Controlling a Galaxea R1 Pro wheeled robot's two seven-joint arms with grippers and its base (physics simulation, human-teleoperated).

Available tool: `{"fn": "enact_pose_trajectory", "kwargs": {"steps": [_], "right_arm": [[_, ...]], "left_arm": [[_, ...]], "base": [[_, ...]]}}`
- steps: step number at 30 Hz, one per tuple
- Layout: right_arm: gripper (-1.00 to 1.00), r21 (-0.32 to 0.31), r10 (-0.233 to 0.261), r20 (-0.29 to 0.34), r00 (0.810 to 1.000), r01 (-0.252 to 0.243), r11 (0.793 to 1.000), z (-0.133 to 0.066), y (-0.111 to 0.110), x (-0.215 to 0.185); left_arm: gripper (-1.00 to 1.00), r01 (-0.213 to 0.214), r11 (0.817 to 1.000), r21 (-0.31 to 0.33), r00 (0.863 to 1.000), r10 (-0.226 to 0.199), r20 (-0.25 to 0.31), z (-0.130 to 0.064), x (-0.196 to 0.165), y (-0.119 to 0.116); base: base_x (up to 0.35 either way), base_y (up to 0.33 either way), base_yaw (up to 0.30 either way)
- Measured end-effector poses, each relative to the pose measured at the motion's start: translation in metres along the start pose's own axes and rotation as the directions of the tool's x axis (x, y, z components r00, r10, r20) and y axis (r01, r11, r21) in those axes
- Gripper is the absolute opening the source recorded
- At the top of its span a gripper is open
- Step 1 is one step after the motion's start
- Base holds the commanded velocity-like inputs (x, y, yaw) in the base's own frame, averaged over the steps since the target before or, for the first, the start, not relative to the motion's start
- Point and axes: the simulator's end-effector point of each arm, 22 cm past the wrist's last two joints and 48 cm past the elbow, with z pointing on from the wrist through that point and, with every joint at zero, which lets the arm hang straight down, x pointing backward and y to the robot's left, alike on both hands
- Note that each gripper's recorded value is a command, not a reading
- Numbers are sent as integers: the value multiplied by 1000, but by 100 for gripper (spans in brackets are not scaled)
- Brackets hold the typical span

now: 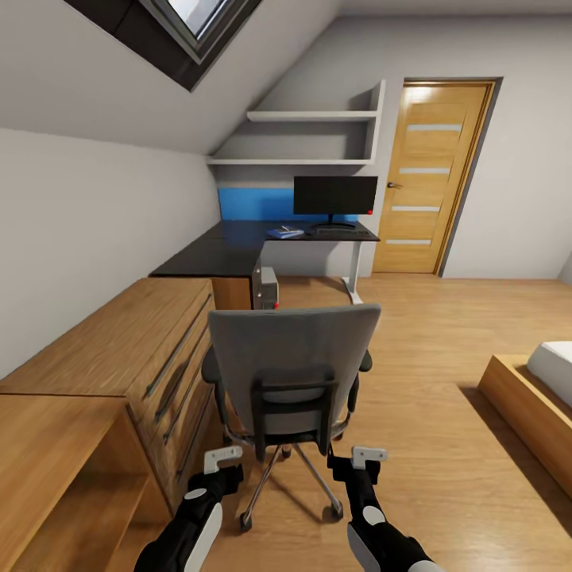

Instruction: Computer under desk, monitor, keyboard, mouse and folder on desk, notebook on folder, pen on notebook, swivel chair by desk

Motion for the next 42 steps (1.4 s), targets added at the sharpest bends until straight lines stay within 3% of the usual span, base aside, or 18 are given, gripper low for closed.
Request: {"fn": "enact_pose_trajectory", "kwargs": {"steps": [23,25,26,27,30,33,34,38,42], "right_arm": [[100,0,0,4,1000,0,1000,11,-1,45],[100,-9,-7,-5,1000,7,1000,11,0,54],[100,-24,-17,-16,1000,17,1000,12,3,58],[100,-30,-20,-24,999,20,999,12,4,61],[100,-76,-42,-100,994,34,997,13,11,84],[100,-144,-77,-224,972,45,989,11,20,116],[100,-185,-99,-306,947,43,982,7,26,135],[100,-216,-124,-383,915,42,976,8,30,150],[100,-224,-133,-399,907,45,974,18,31,145]], "left_arm": [[100,4,1000,4,1000,-4,10,27,34,3],[100,-1,1000,2,1000,1,-8,31,45,4],[100,-7,1000,10,999,7,-53,33,69,-3],[100,-8,1000,14,998,9,-64,34,76,-5],[100,-14,1000,20,996,15,-91,38,95,-9],[100,-18,1000,20,994,20,-104,42,106,-8],[100,-20,1000,21,994,22,-110,43,111,-8],[100,-22,1000,22,993,25,-114,48,117,-8],[100,-28,999,27,994,31,-108,56,107,-11]], "base": [[0,0,0],[0,0,0],[0,0,0],[0,0,0],[0,0,0],[0,0,0],[0,0,0],[0,0,0],[0,0,0]]}}
